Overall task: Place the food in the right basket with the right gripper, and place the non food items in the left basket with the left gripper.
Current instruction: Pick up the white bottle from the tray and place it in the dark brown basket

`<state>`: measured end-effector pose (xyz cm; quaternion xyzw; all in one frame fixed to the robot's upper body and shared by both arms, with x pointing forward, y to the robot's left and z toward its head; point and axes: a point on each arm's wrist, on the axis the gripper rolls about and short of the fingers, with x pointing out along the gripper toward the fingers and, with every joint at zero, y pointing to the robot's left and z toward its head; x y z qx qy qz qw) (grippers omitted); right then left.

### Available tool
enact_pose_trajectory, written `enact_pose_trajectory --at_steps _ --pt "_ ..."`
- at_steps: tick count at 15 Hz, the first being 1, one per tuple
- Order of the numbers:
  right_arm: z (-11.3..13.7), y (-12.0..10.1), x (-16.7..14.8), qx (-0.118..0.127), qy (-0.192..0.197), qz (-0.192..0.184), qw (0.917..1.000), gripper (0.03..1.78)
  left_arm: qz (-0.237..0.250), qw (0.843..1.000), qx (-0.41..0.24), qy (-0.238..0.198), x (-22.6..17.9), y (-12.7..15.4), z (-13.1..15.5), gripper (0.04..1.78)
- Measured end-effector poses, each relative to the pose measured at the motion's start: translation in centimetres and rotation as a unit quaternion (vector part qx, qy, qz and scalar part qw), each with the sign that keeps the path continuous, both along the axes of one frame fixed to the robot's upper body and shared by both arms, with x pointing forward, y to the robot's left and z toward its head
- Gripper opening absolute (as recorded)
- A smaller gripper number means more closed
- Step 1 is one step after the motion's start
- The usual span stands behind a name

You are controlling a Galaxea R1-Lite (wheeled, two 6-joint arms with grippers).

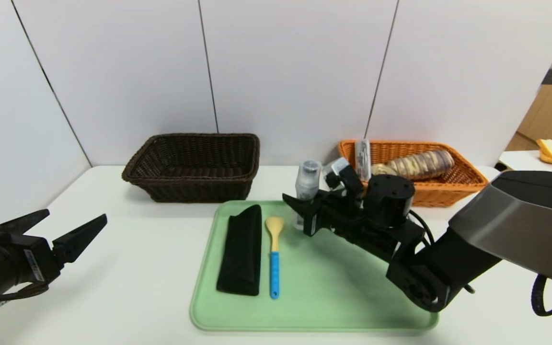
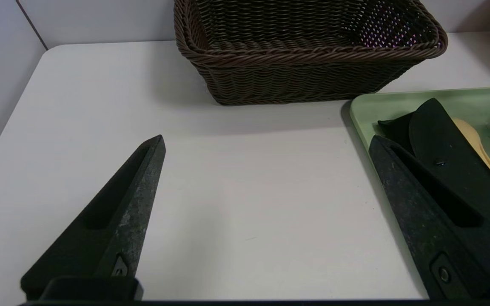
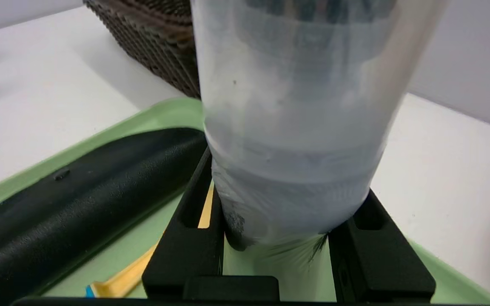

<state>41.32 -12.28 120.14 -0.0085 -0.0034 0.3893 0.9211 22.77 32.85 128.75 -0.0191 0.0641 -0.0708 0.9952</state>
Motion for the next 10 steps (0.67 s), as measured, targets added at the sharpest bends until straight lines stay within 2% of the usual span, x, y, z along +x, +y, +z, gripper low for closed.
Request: enact_pose_trajectory --at_steps 2,5,7,10 --pt "2.1 0.5 -0.1 0.01 -0.017 0.006 0.9998 0.66 0.0 1.0 0.0 0.0 0.0 0.0 0.0 1.69" --pt "7.1 1.9 -0.1 0.032 -0.05 0.019 0.998 0.66 0.0 1.0 0.0 0.0 0.0 0.0 0.0 1.69" --pt "10.9 3.0 0.0 0.051 -0.076 0.029 0.9954 0.66 0.0 1.0 -0.001 0.001 0.0 0.0 -0.1 1.69" --pt "14.8 4.8 0.7 0.074 -0.114 0.039 0.99 0.66 0.0 1.0 -0.001 0.001 -0.1 0.0 -0.1 1.69"
